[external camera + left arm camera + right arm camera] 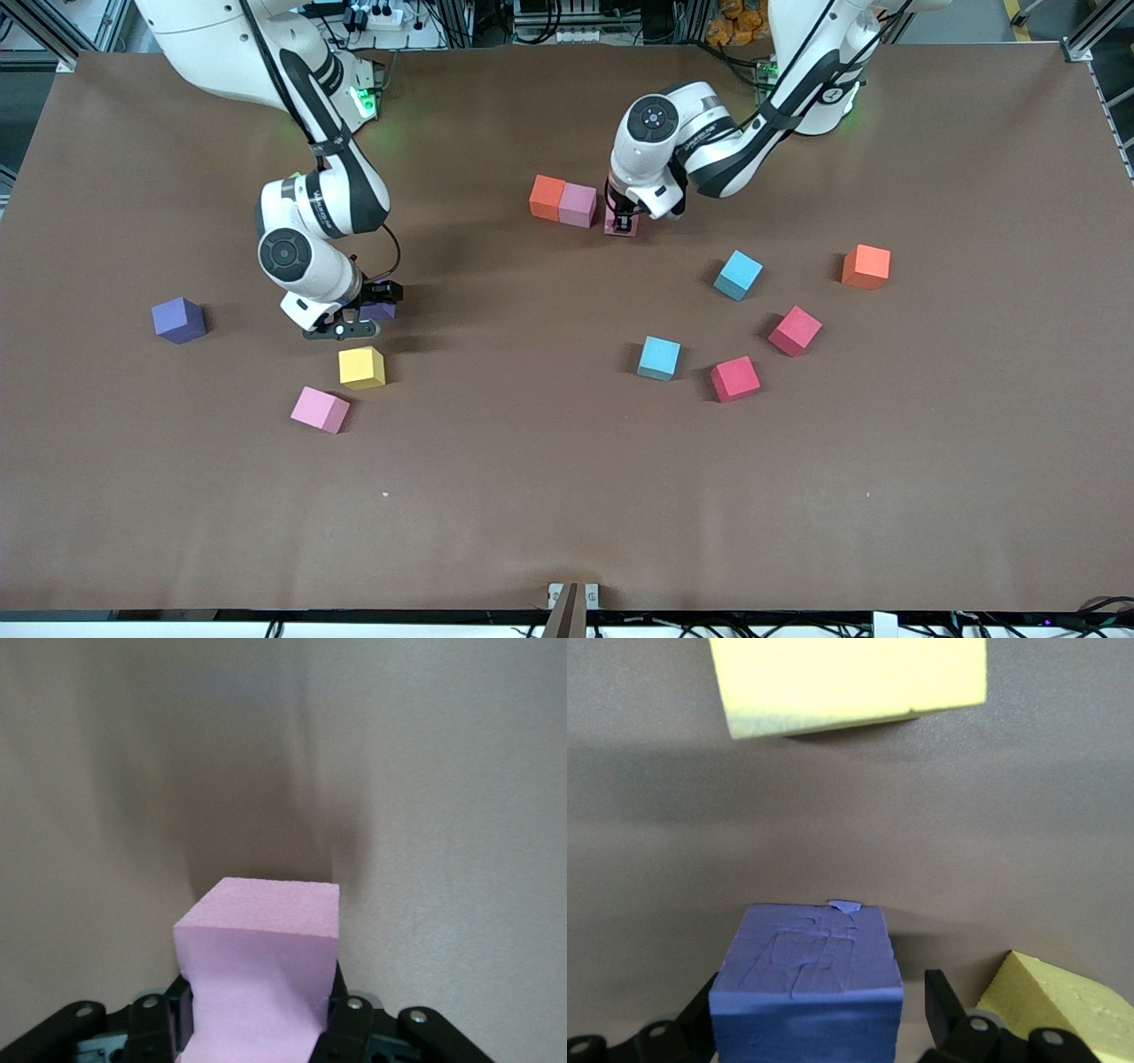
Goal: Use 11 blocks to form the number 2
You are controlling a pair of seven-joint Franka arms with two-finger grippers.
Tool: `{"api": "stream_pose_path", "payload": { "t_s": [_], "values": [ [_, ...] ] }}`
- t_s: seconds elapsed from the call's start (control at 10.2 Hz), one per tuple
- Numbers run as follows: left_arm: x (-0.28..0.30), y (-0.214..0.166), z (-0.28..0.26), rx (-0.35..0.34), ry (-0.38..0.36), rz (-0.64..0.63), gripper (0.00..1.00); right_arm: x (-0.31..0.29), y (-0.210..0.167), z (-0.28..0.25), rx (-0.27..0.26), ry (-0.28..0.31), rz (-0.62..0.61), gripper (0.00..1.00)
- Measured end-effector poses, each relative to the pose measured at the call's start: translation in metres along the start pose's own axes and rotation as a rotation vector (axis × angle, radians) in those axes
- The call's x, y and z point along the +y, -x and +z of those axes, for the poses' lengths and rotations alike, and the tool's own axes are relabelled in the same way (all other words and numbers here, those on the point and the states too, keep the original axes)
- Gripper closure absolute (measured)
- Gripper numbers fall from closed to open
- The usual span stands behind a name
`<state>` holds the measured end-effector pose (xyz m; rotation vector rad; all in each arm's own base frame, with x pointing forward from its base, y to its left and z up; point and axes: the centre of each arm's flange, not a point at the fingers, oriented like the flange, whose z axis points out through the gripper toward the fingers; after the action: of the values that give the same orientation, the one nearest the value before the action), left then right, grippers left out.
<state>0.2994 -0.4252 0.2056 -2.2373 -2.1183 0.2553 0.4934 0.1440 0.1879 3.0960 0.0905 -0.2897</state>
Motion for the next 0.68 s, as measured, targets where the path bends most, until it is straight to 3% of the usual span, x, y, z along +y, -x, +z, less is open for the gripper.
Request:
{"api": "stream_pose_path", "payload": {
  "t_s": [0.1, 0.29, 0.68],
  "values": [
    [-0.002, 0.001, 0.002, 0.001, -0.004, -0.018, 0.44, 0.0, 0.0, 0.0, 0.0, 0.0, 0.0, 0.09],
    [-0.004, 0.003, 0.003, 0.002, -0.006, -0.054, 0.44, -0.003, 0.0, -0.002, 0.004, -0.002, -0.004, 0.38],
    [-0.004, 0.008, 0.002, -0.005, -0.005, -0.08, 0.44, -0.03, 0.002, -0.036, 0.0, -0.02, -0.045, 0.39]
  ]
}}
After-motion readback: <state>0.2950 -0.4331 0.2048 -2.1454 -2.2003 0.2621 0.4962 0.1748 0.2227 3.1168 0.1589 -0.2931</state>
